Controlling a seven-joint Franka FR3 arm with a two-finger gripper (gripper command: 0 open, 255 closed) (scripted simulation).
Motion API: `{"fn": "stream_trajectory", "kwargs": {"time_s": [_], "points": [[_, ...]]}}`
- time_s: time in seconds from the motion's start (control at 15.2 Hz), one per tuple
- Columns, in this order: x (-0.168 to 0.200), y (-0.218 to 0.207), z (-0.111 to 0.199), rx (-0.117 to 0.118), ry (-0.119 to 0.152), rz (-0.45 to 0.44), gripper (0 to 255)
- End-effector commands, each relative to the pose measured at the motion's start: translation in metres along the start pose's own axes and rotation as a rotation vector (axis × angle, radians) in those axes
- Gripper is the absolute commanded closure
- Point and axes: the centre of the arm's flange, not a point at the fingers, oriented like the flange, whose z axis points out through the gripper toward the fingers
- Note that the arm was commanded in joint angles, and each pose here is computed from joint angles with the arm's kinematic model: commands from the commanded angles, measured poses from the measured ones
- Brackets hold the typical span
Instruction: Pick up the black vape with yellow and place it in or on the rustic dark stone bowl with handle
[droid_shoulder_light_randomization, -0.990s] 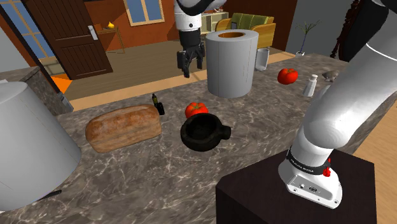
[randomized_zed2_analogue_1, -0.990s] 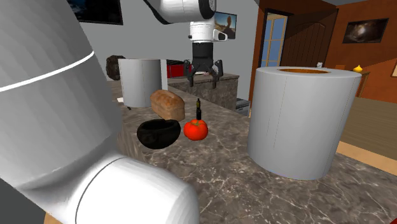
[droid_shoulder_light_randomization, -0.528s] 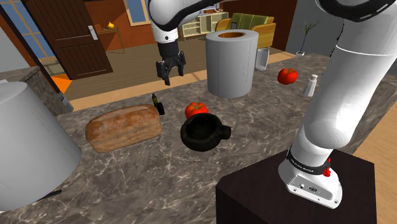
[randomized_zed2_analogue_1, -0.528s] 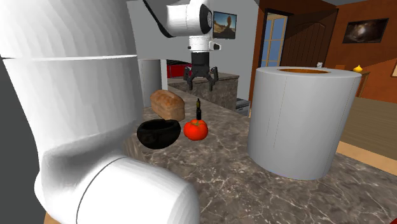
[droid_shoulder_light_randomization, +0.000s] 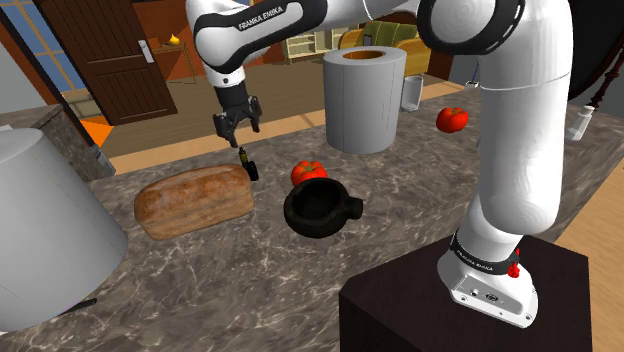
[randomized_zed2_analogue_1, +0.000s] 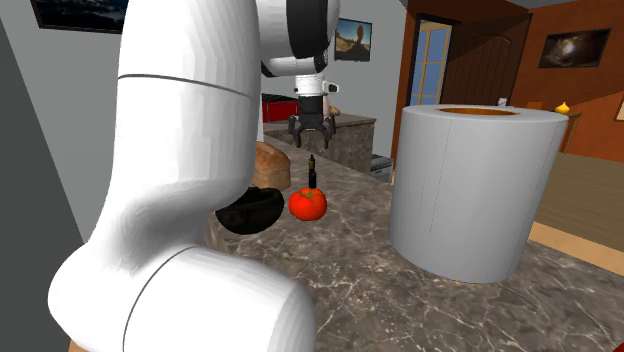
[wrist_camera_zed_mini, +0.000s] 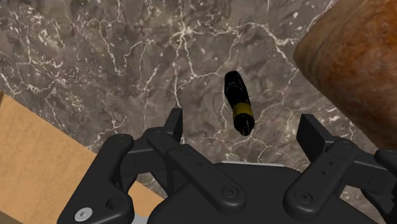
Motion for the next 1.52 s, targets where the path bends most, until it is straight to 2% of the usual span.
{"fn": "stream_trajectory", "kwargs": {"time_s": [0.0, 0.53, 0.99, 1.06, 1.45], "points": [[0.025, -0.009, 0.01, -0.004, -0.002, -0.003, 0], [0.024, -0.009, 0.05, -0.004, -0.002, -0.003, 0], [0.024, -0.009, 0.05, -0.004, -0.002, -0.003, 0], [0.024, -0.009, 0.05, -0.004, -0.002, -0.003, 255], [0.024, -0.009, 0.049, -0.004, -0.002, -0.003, 255]]}}
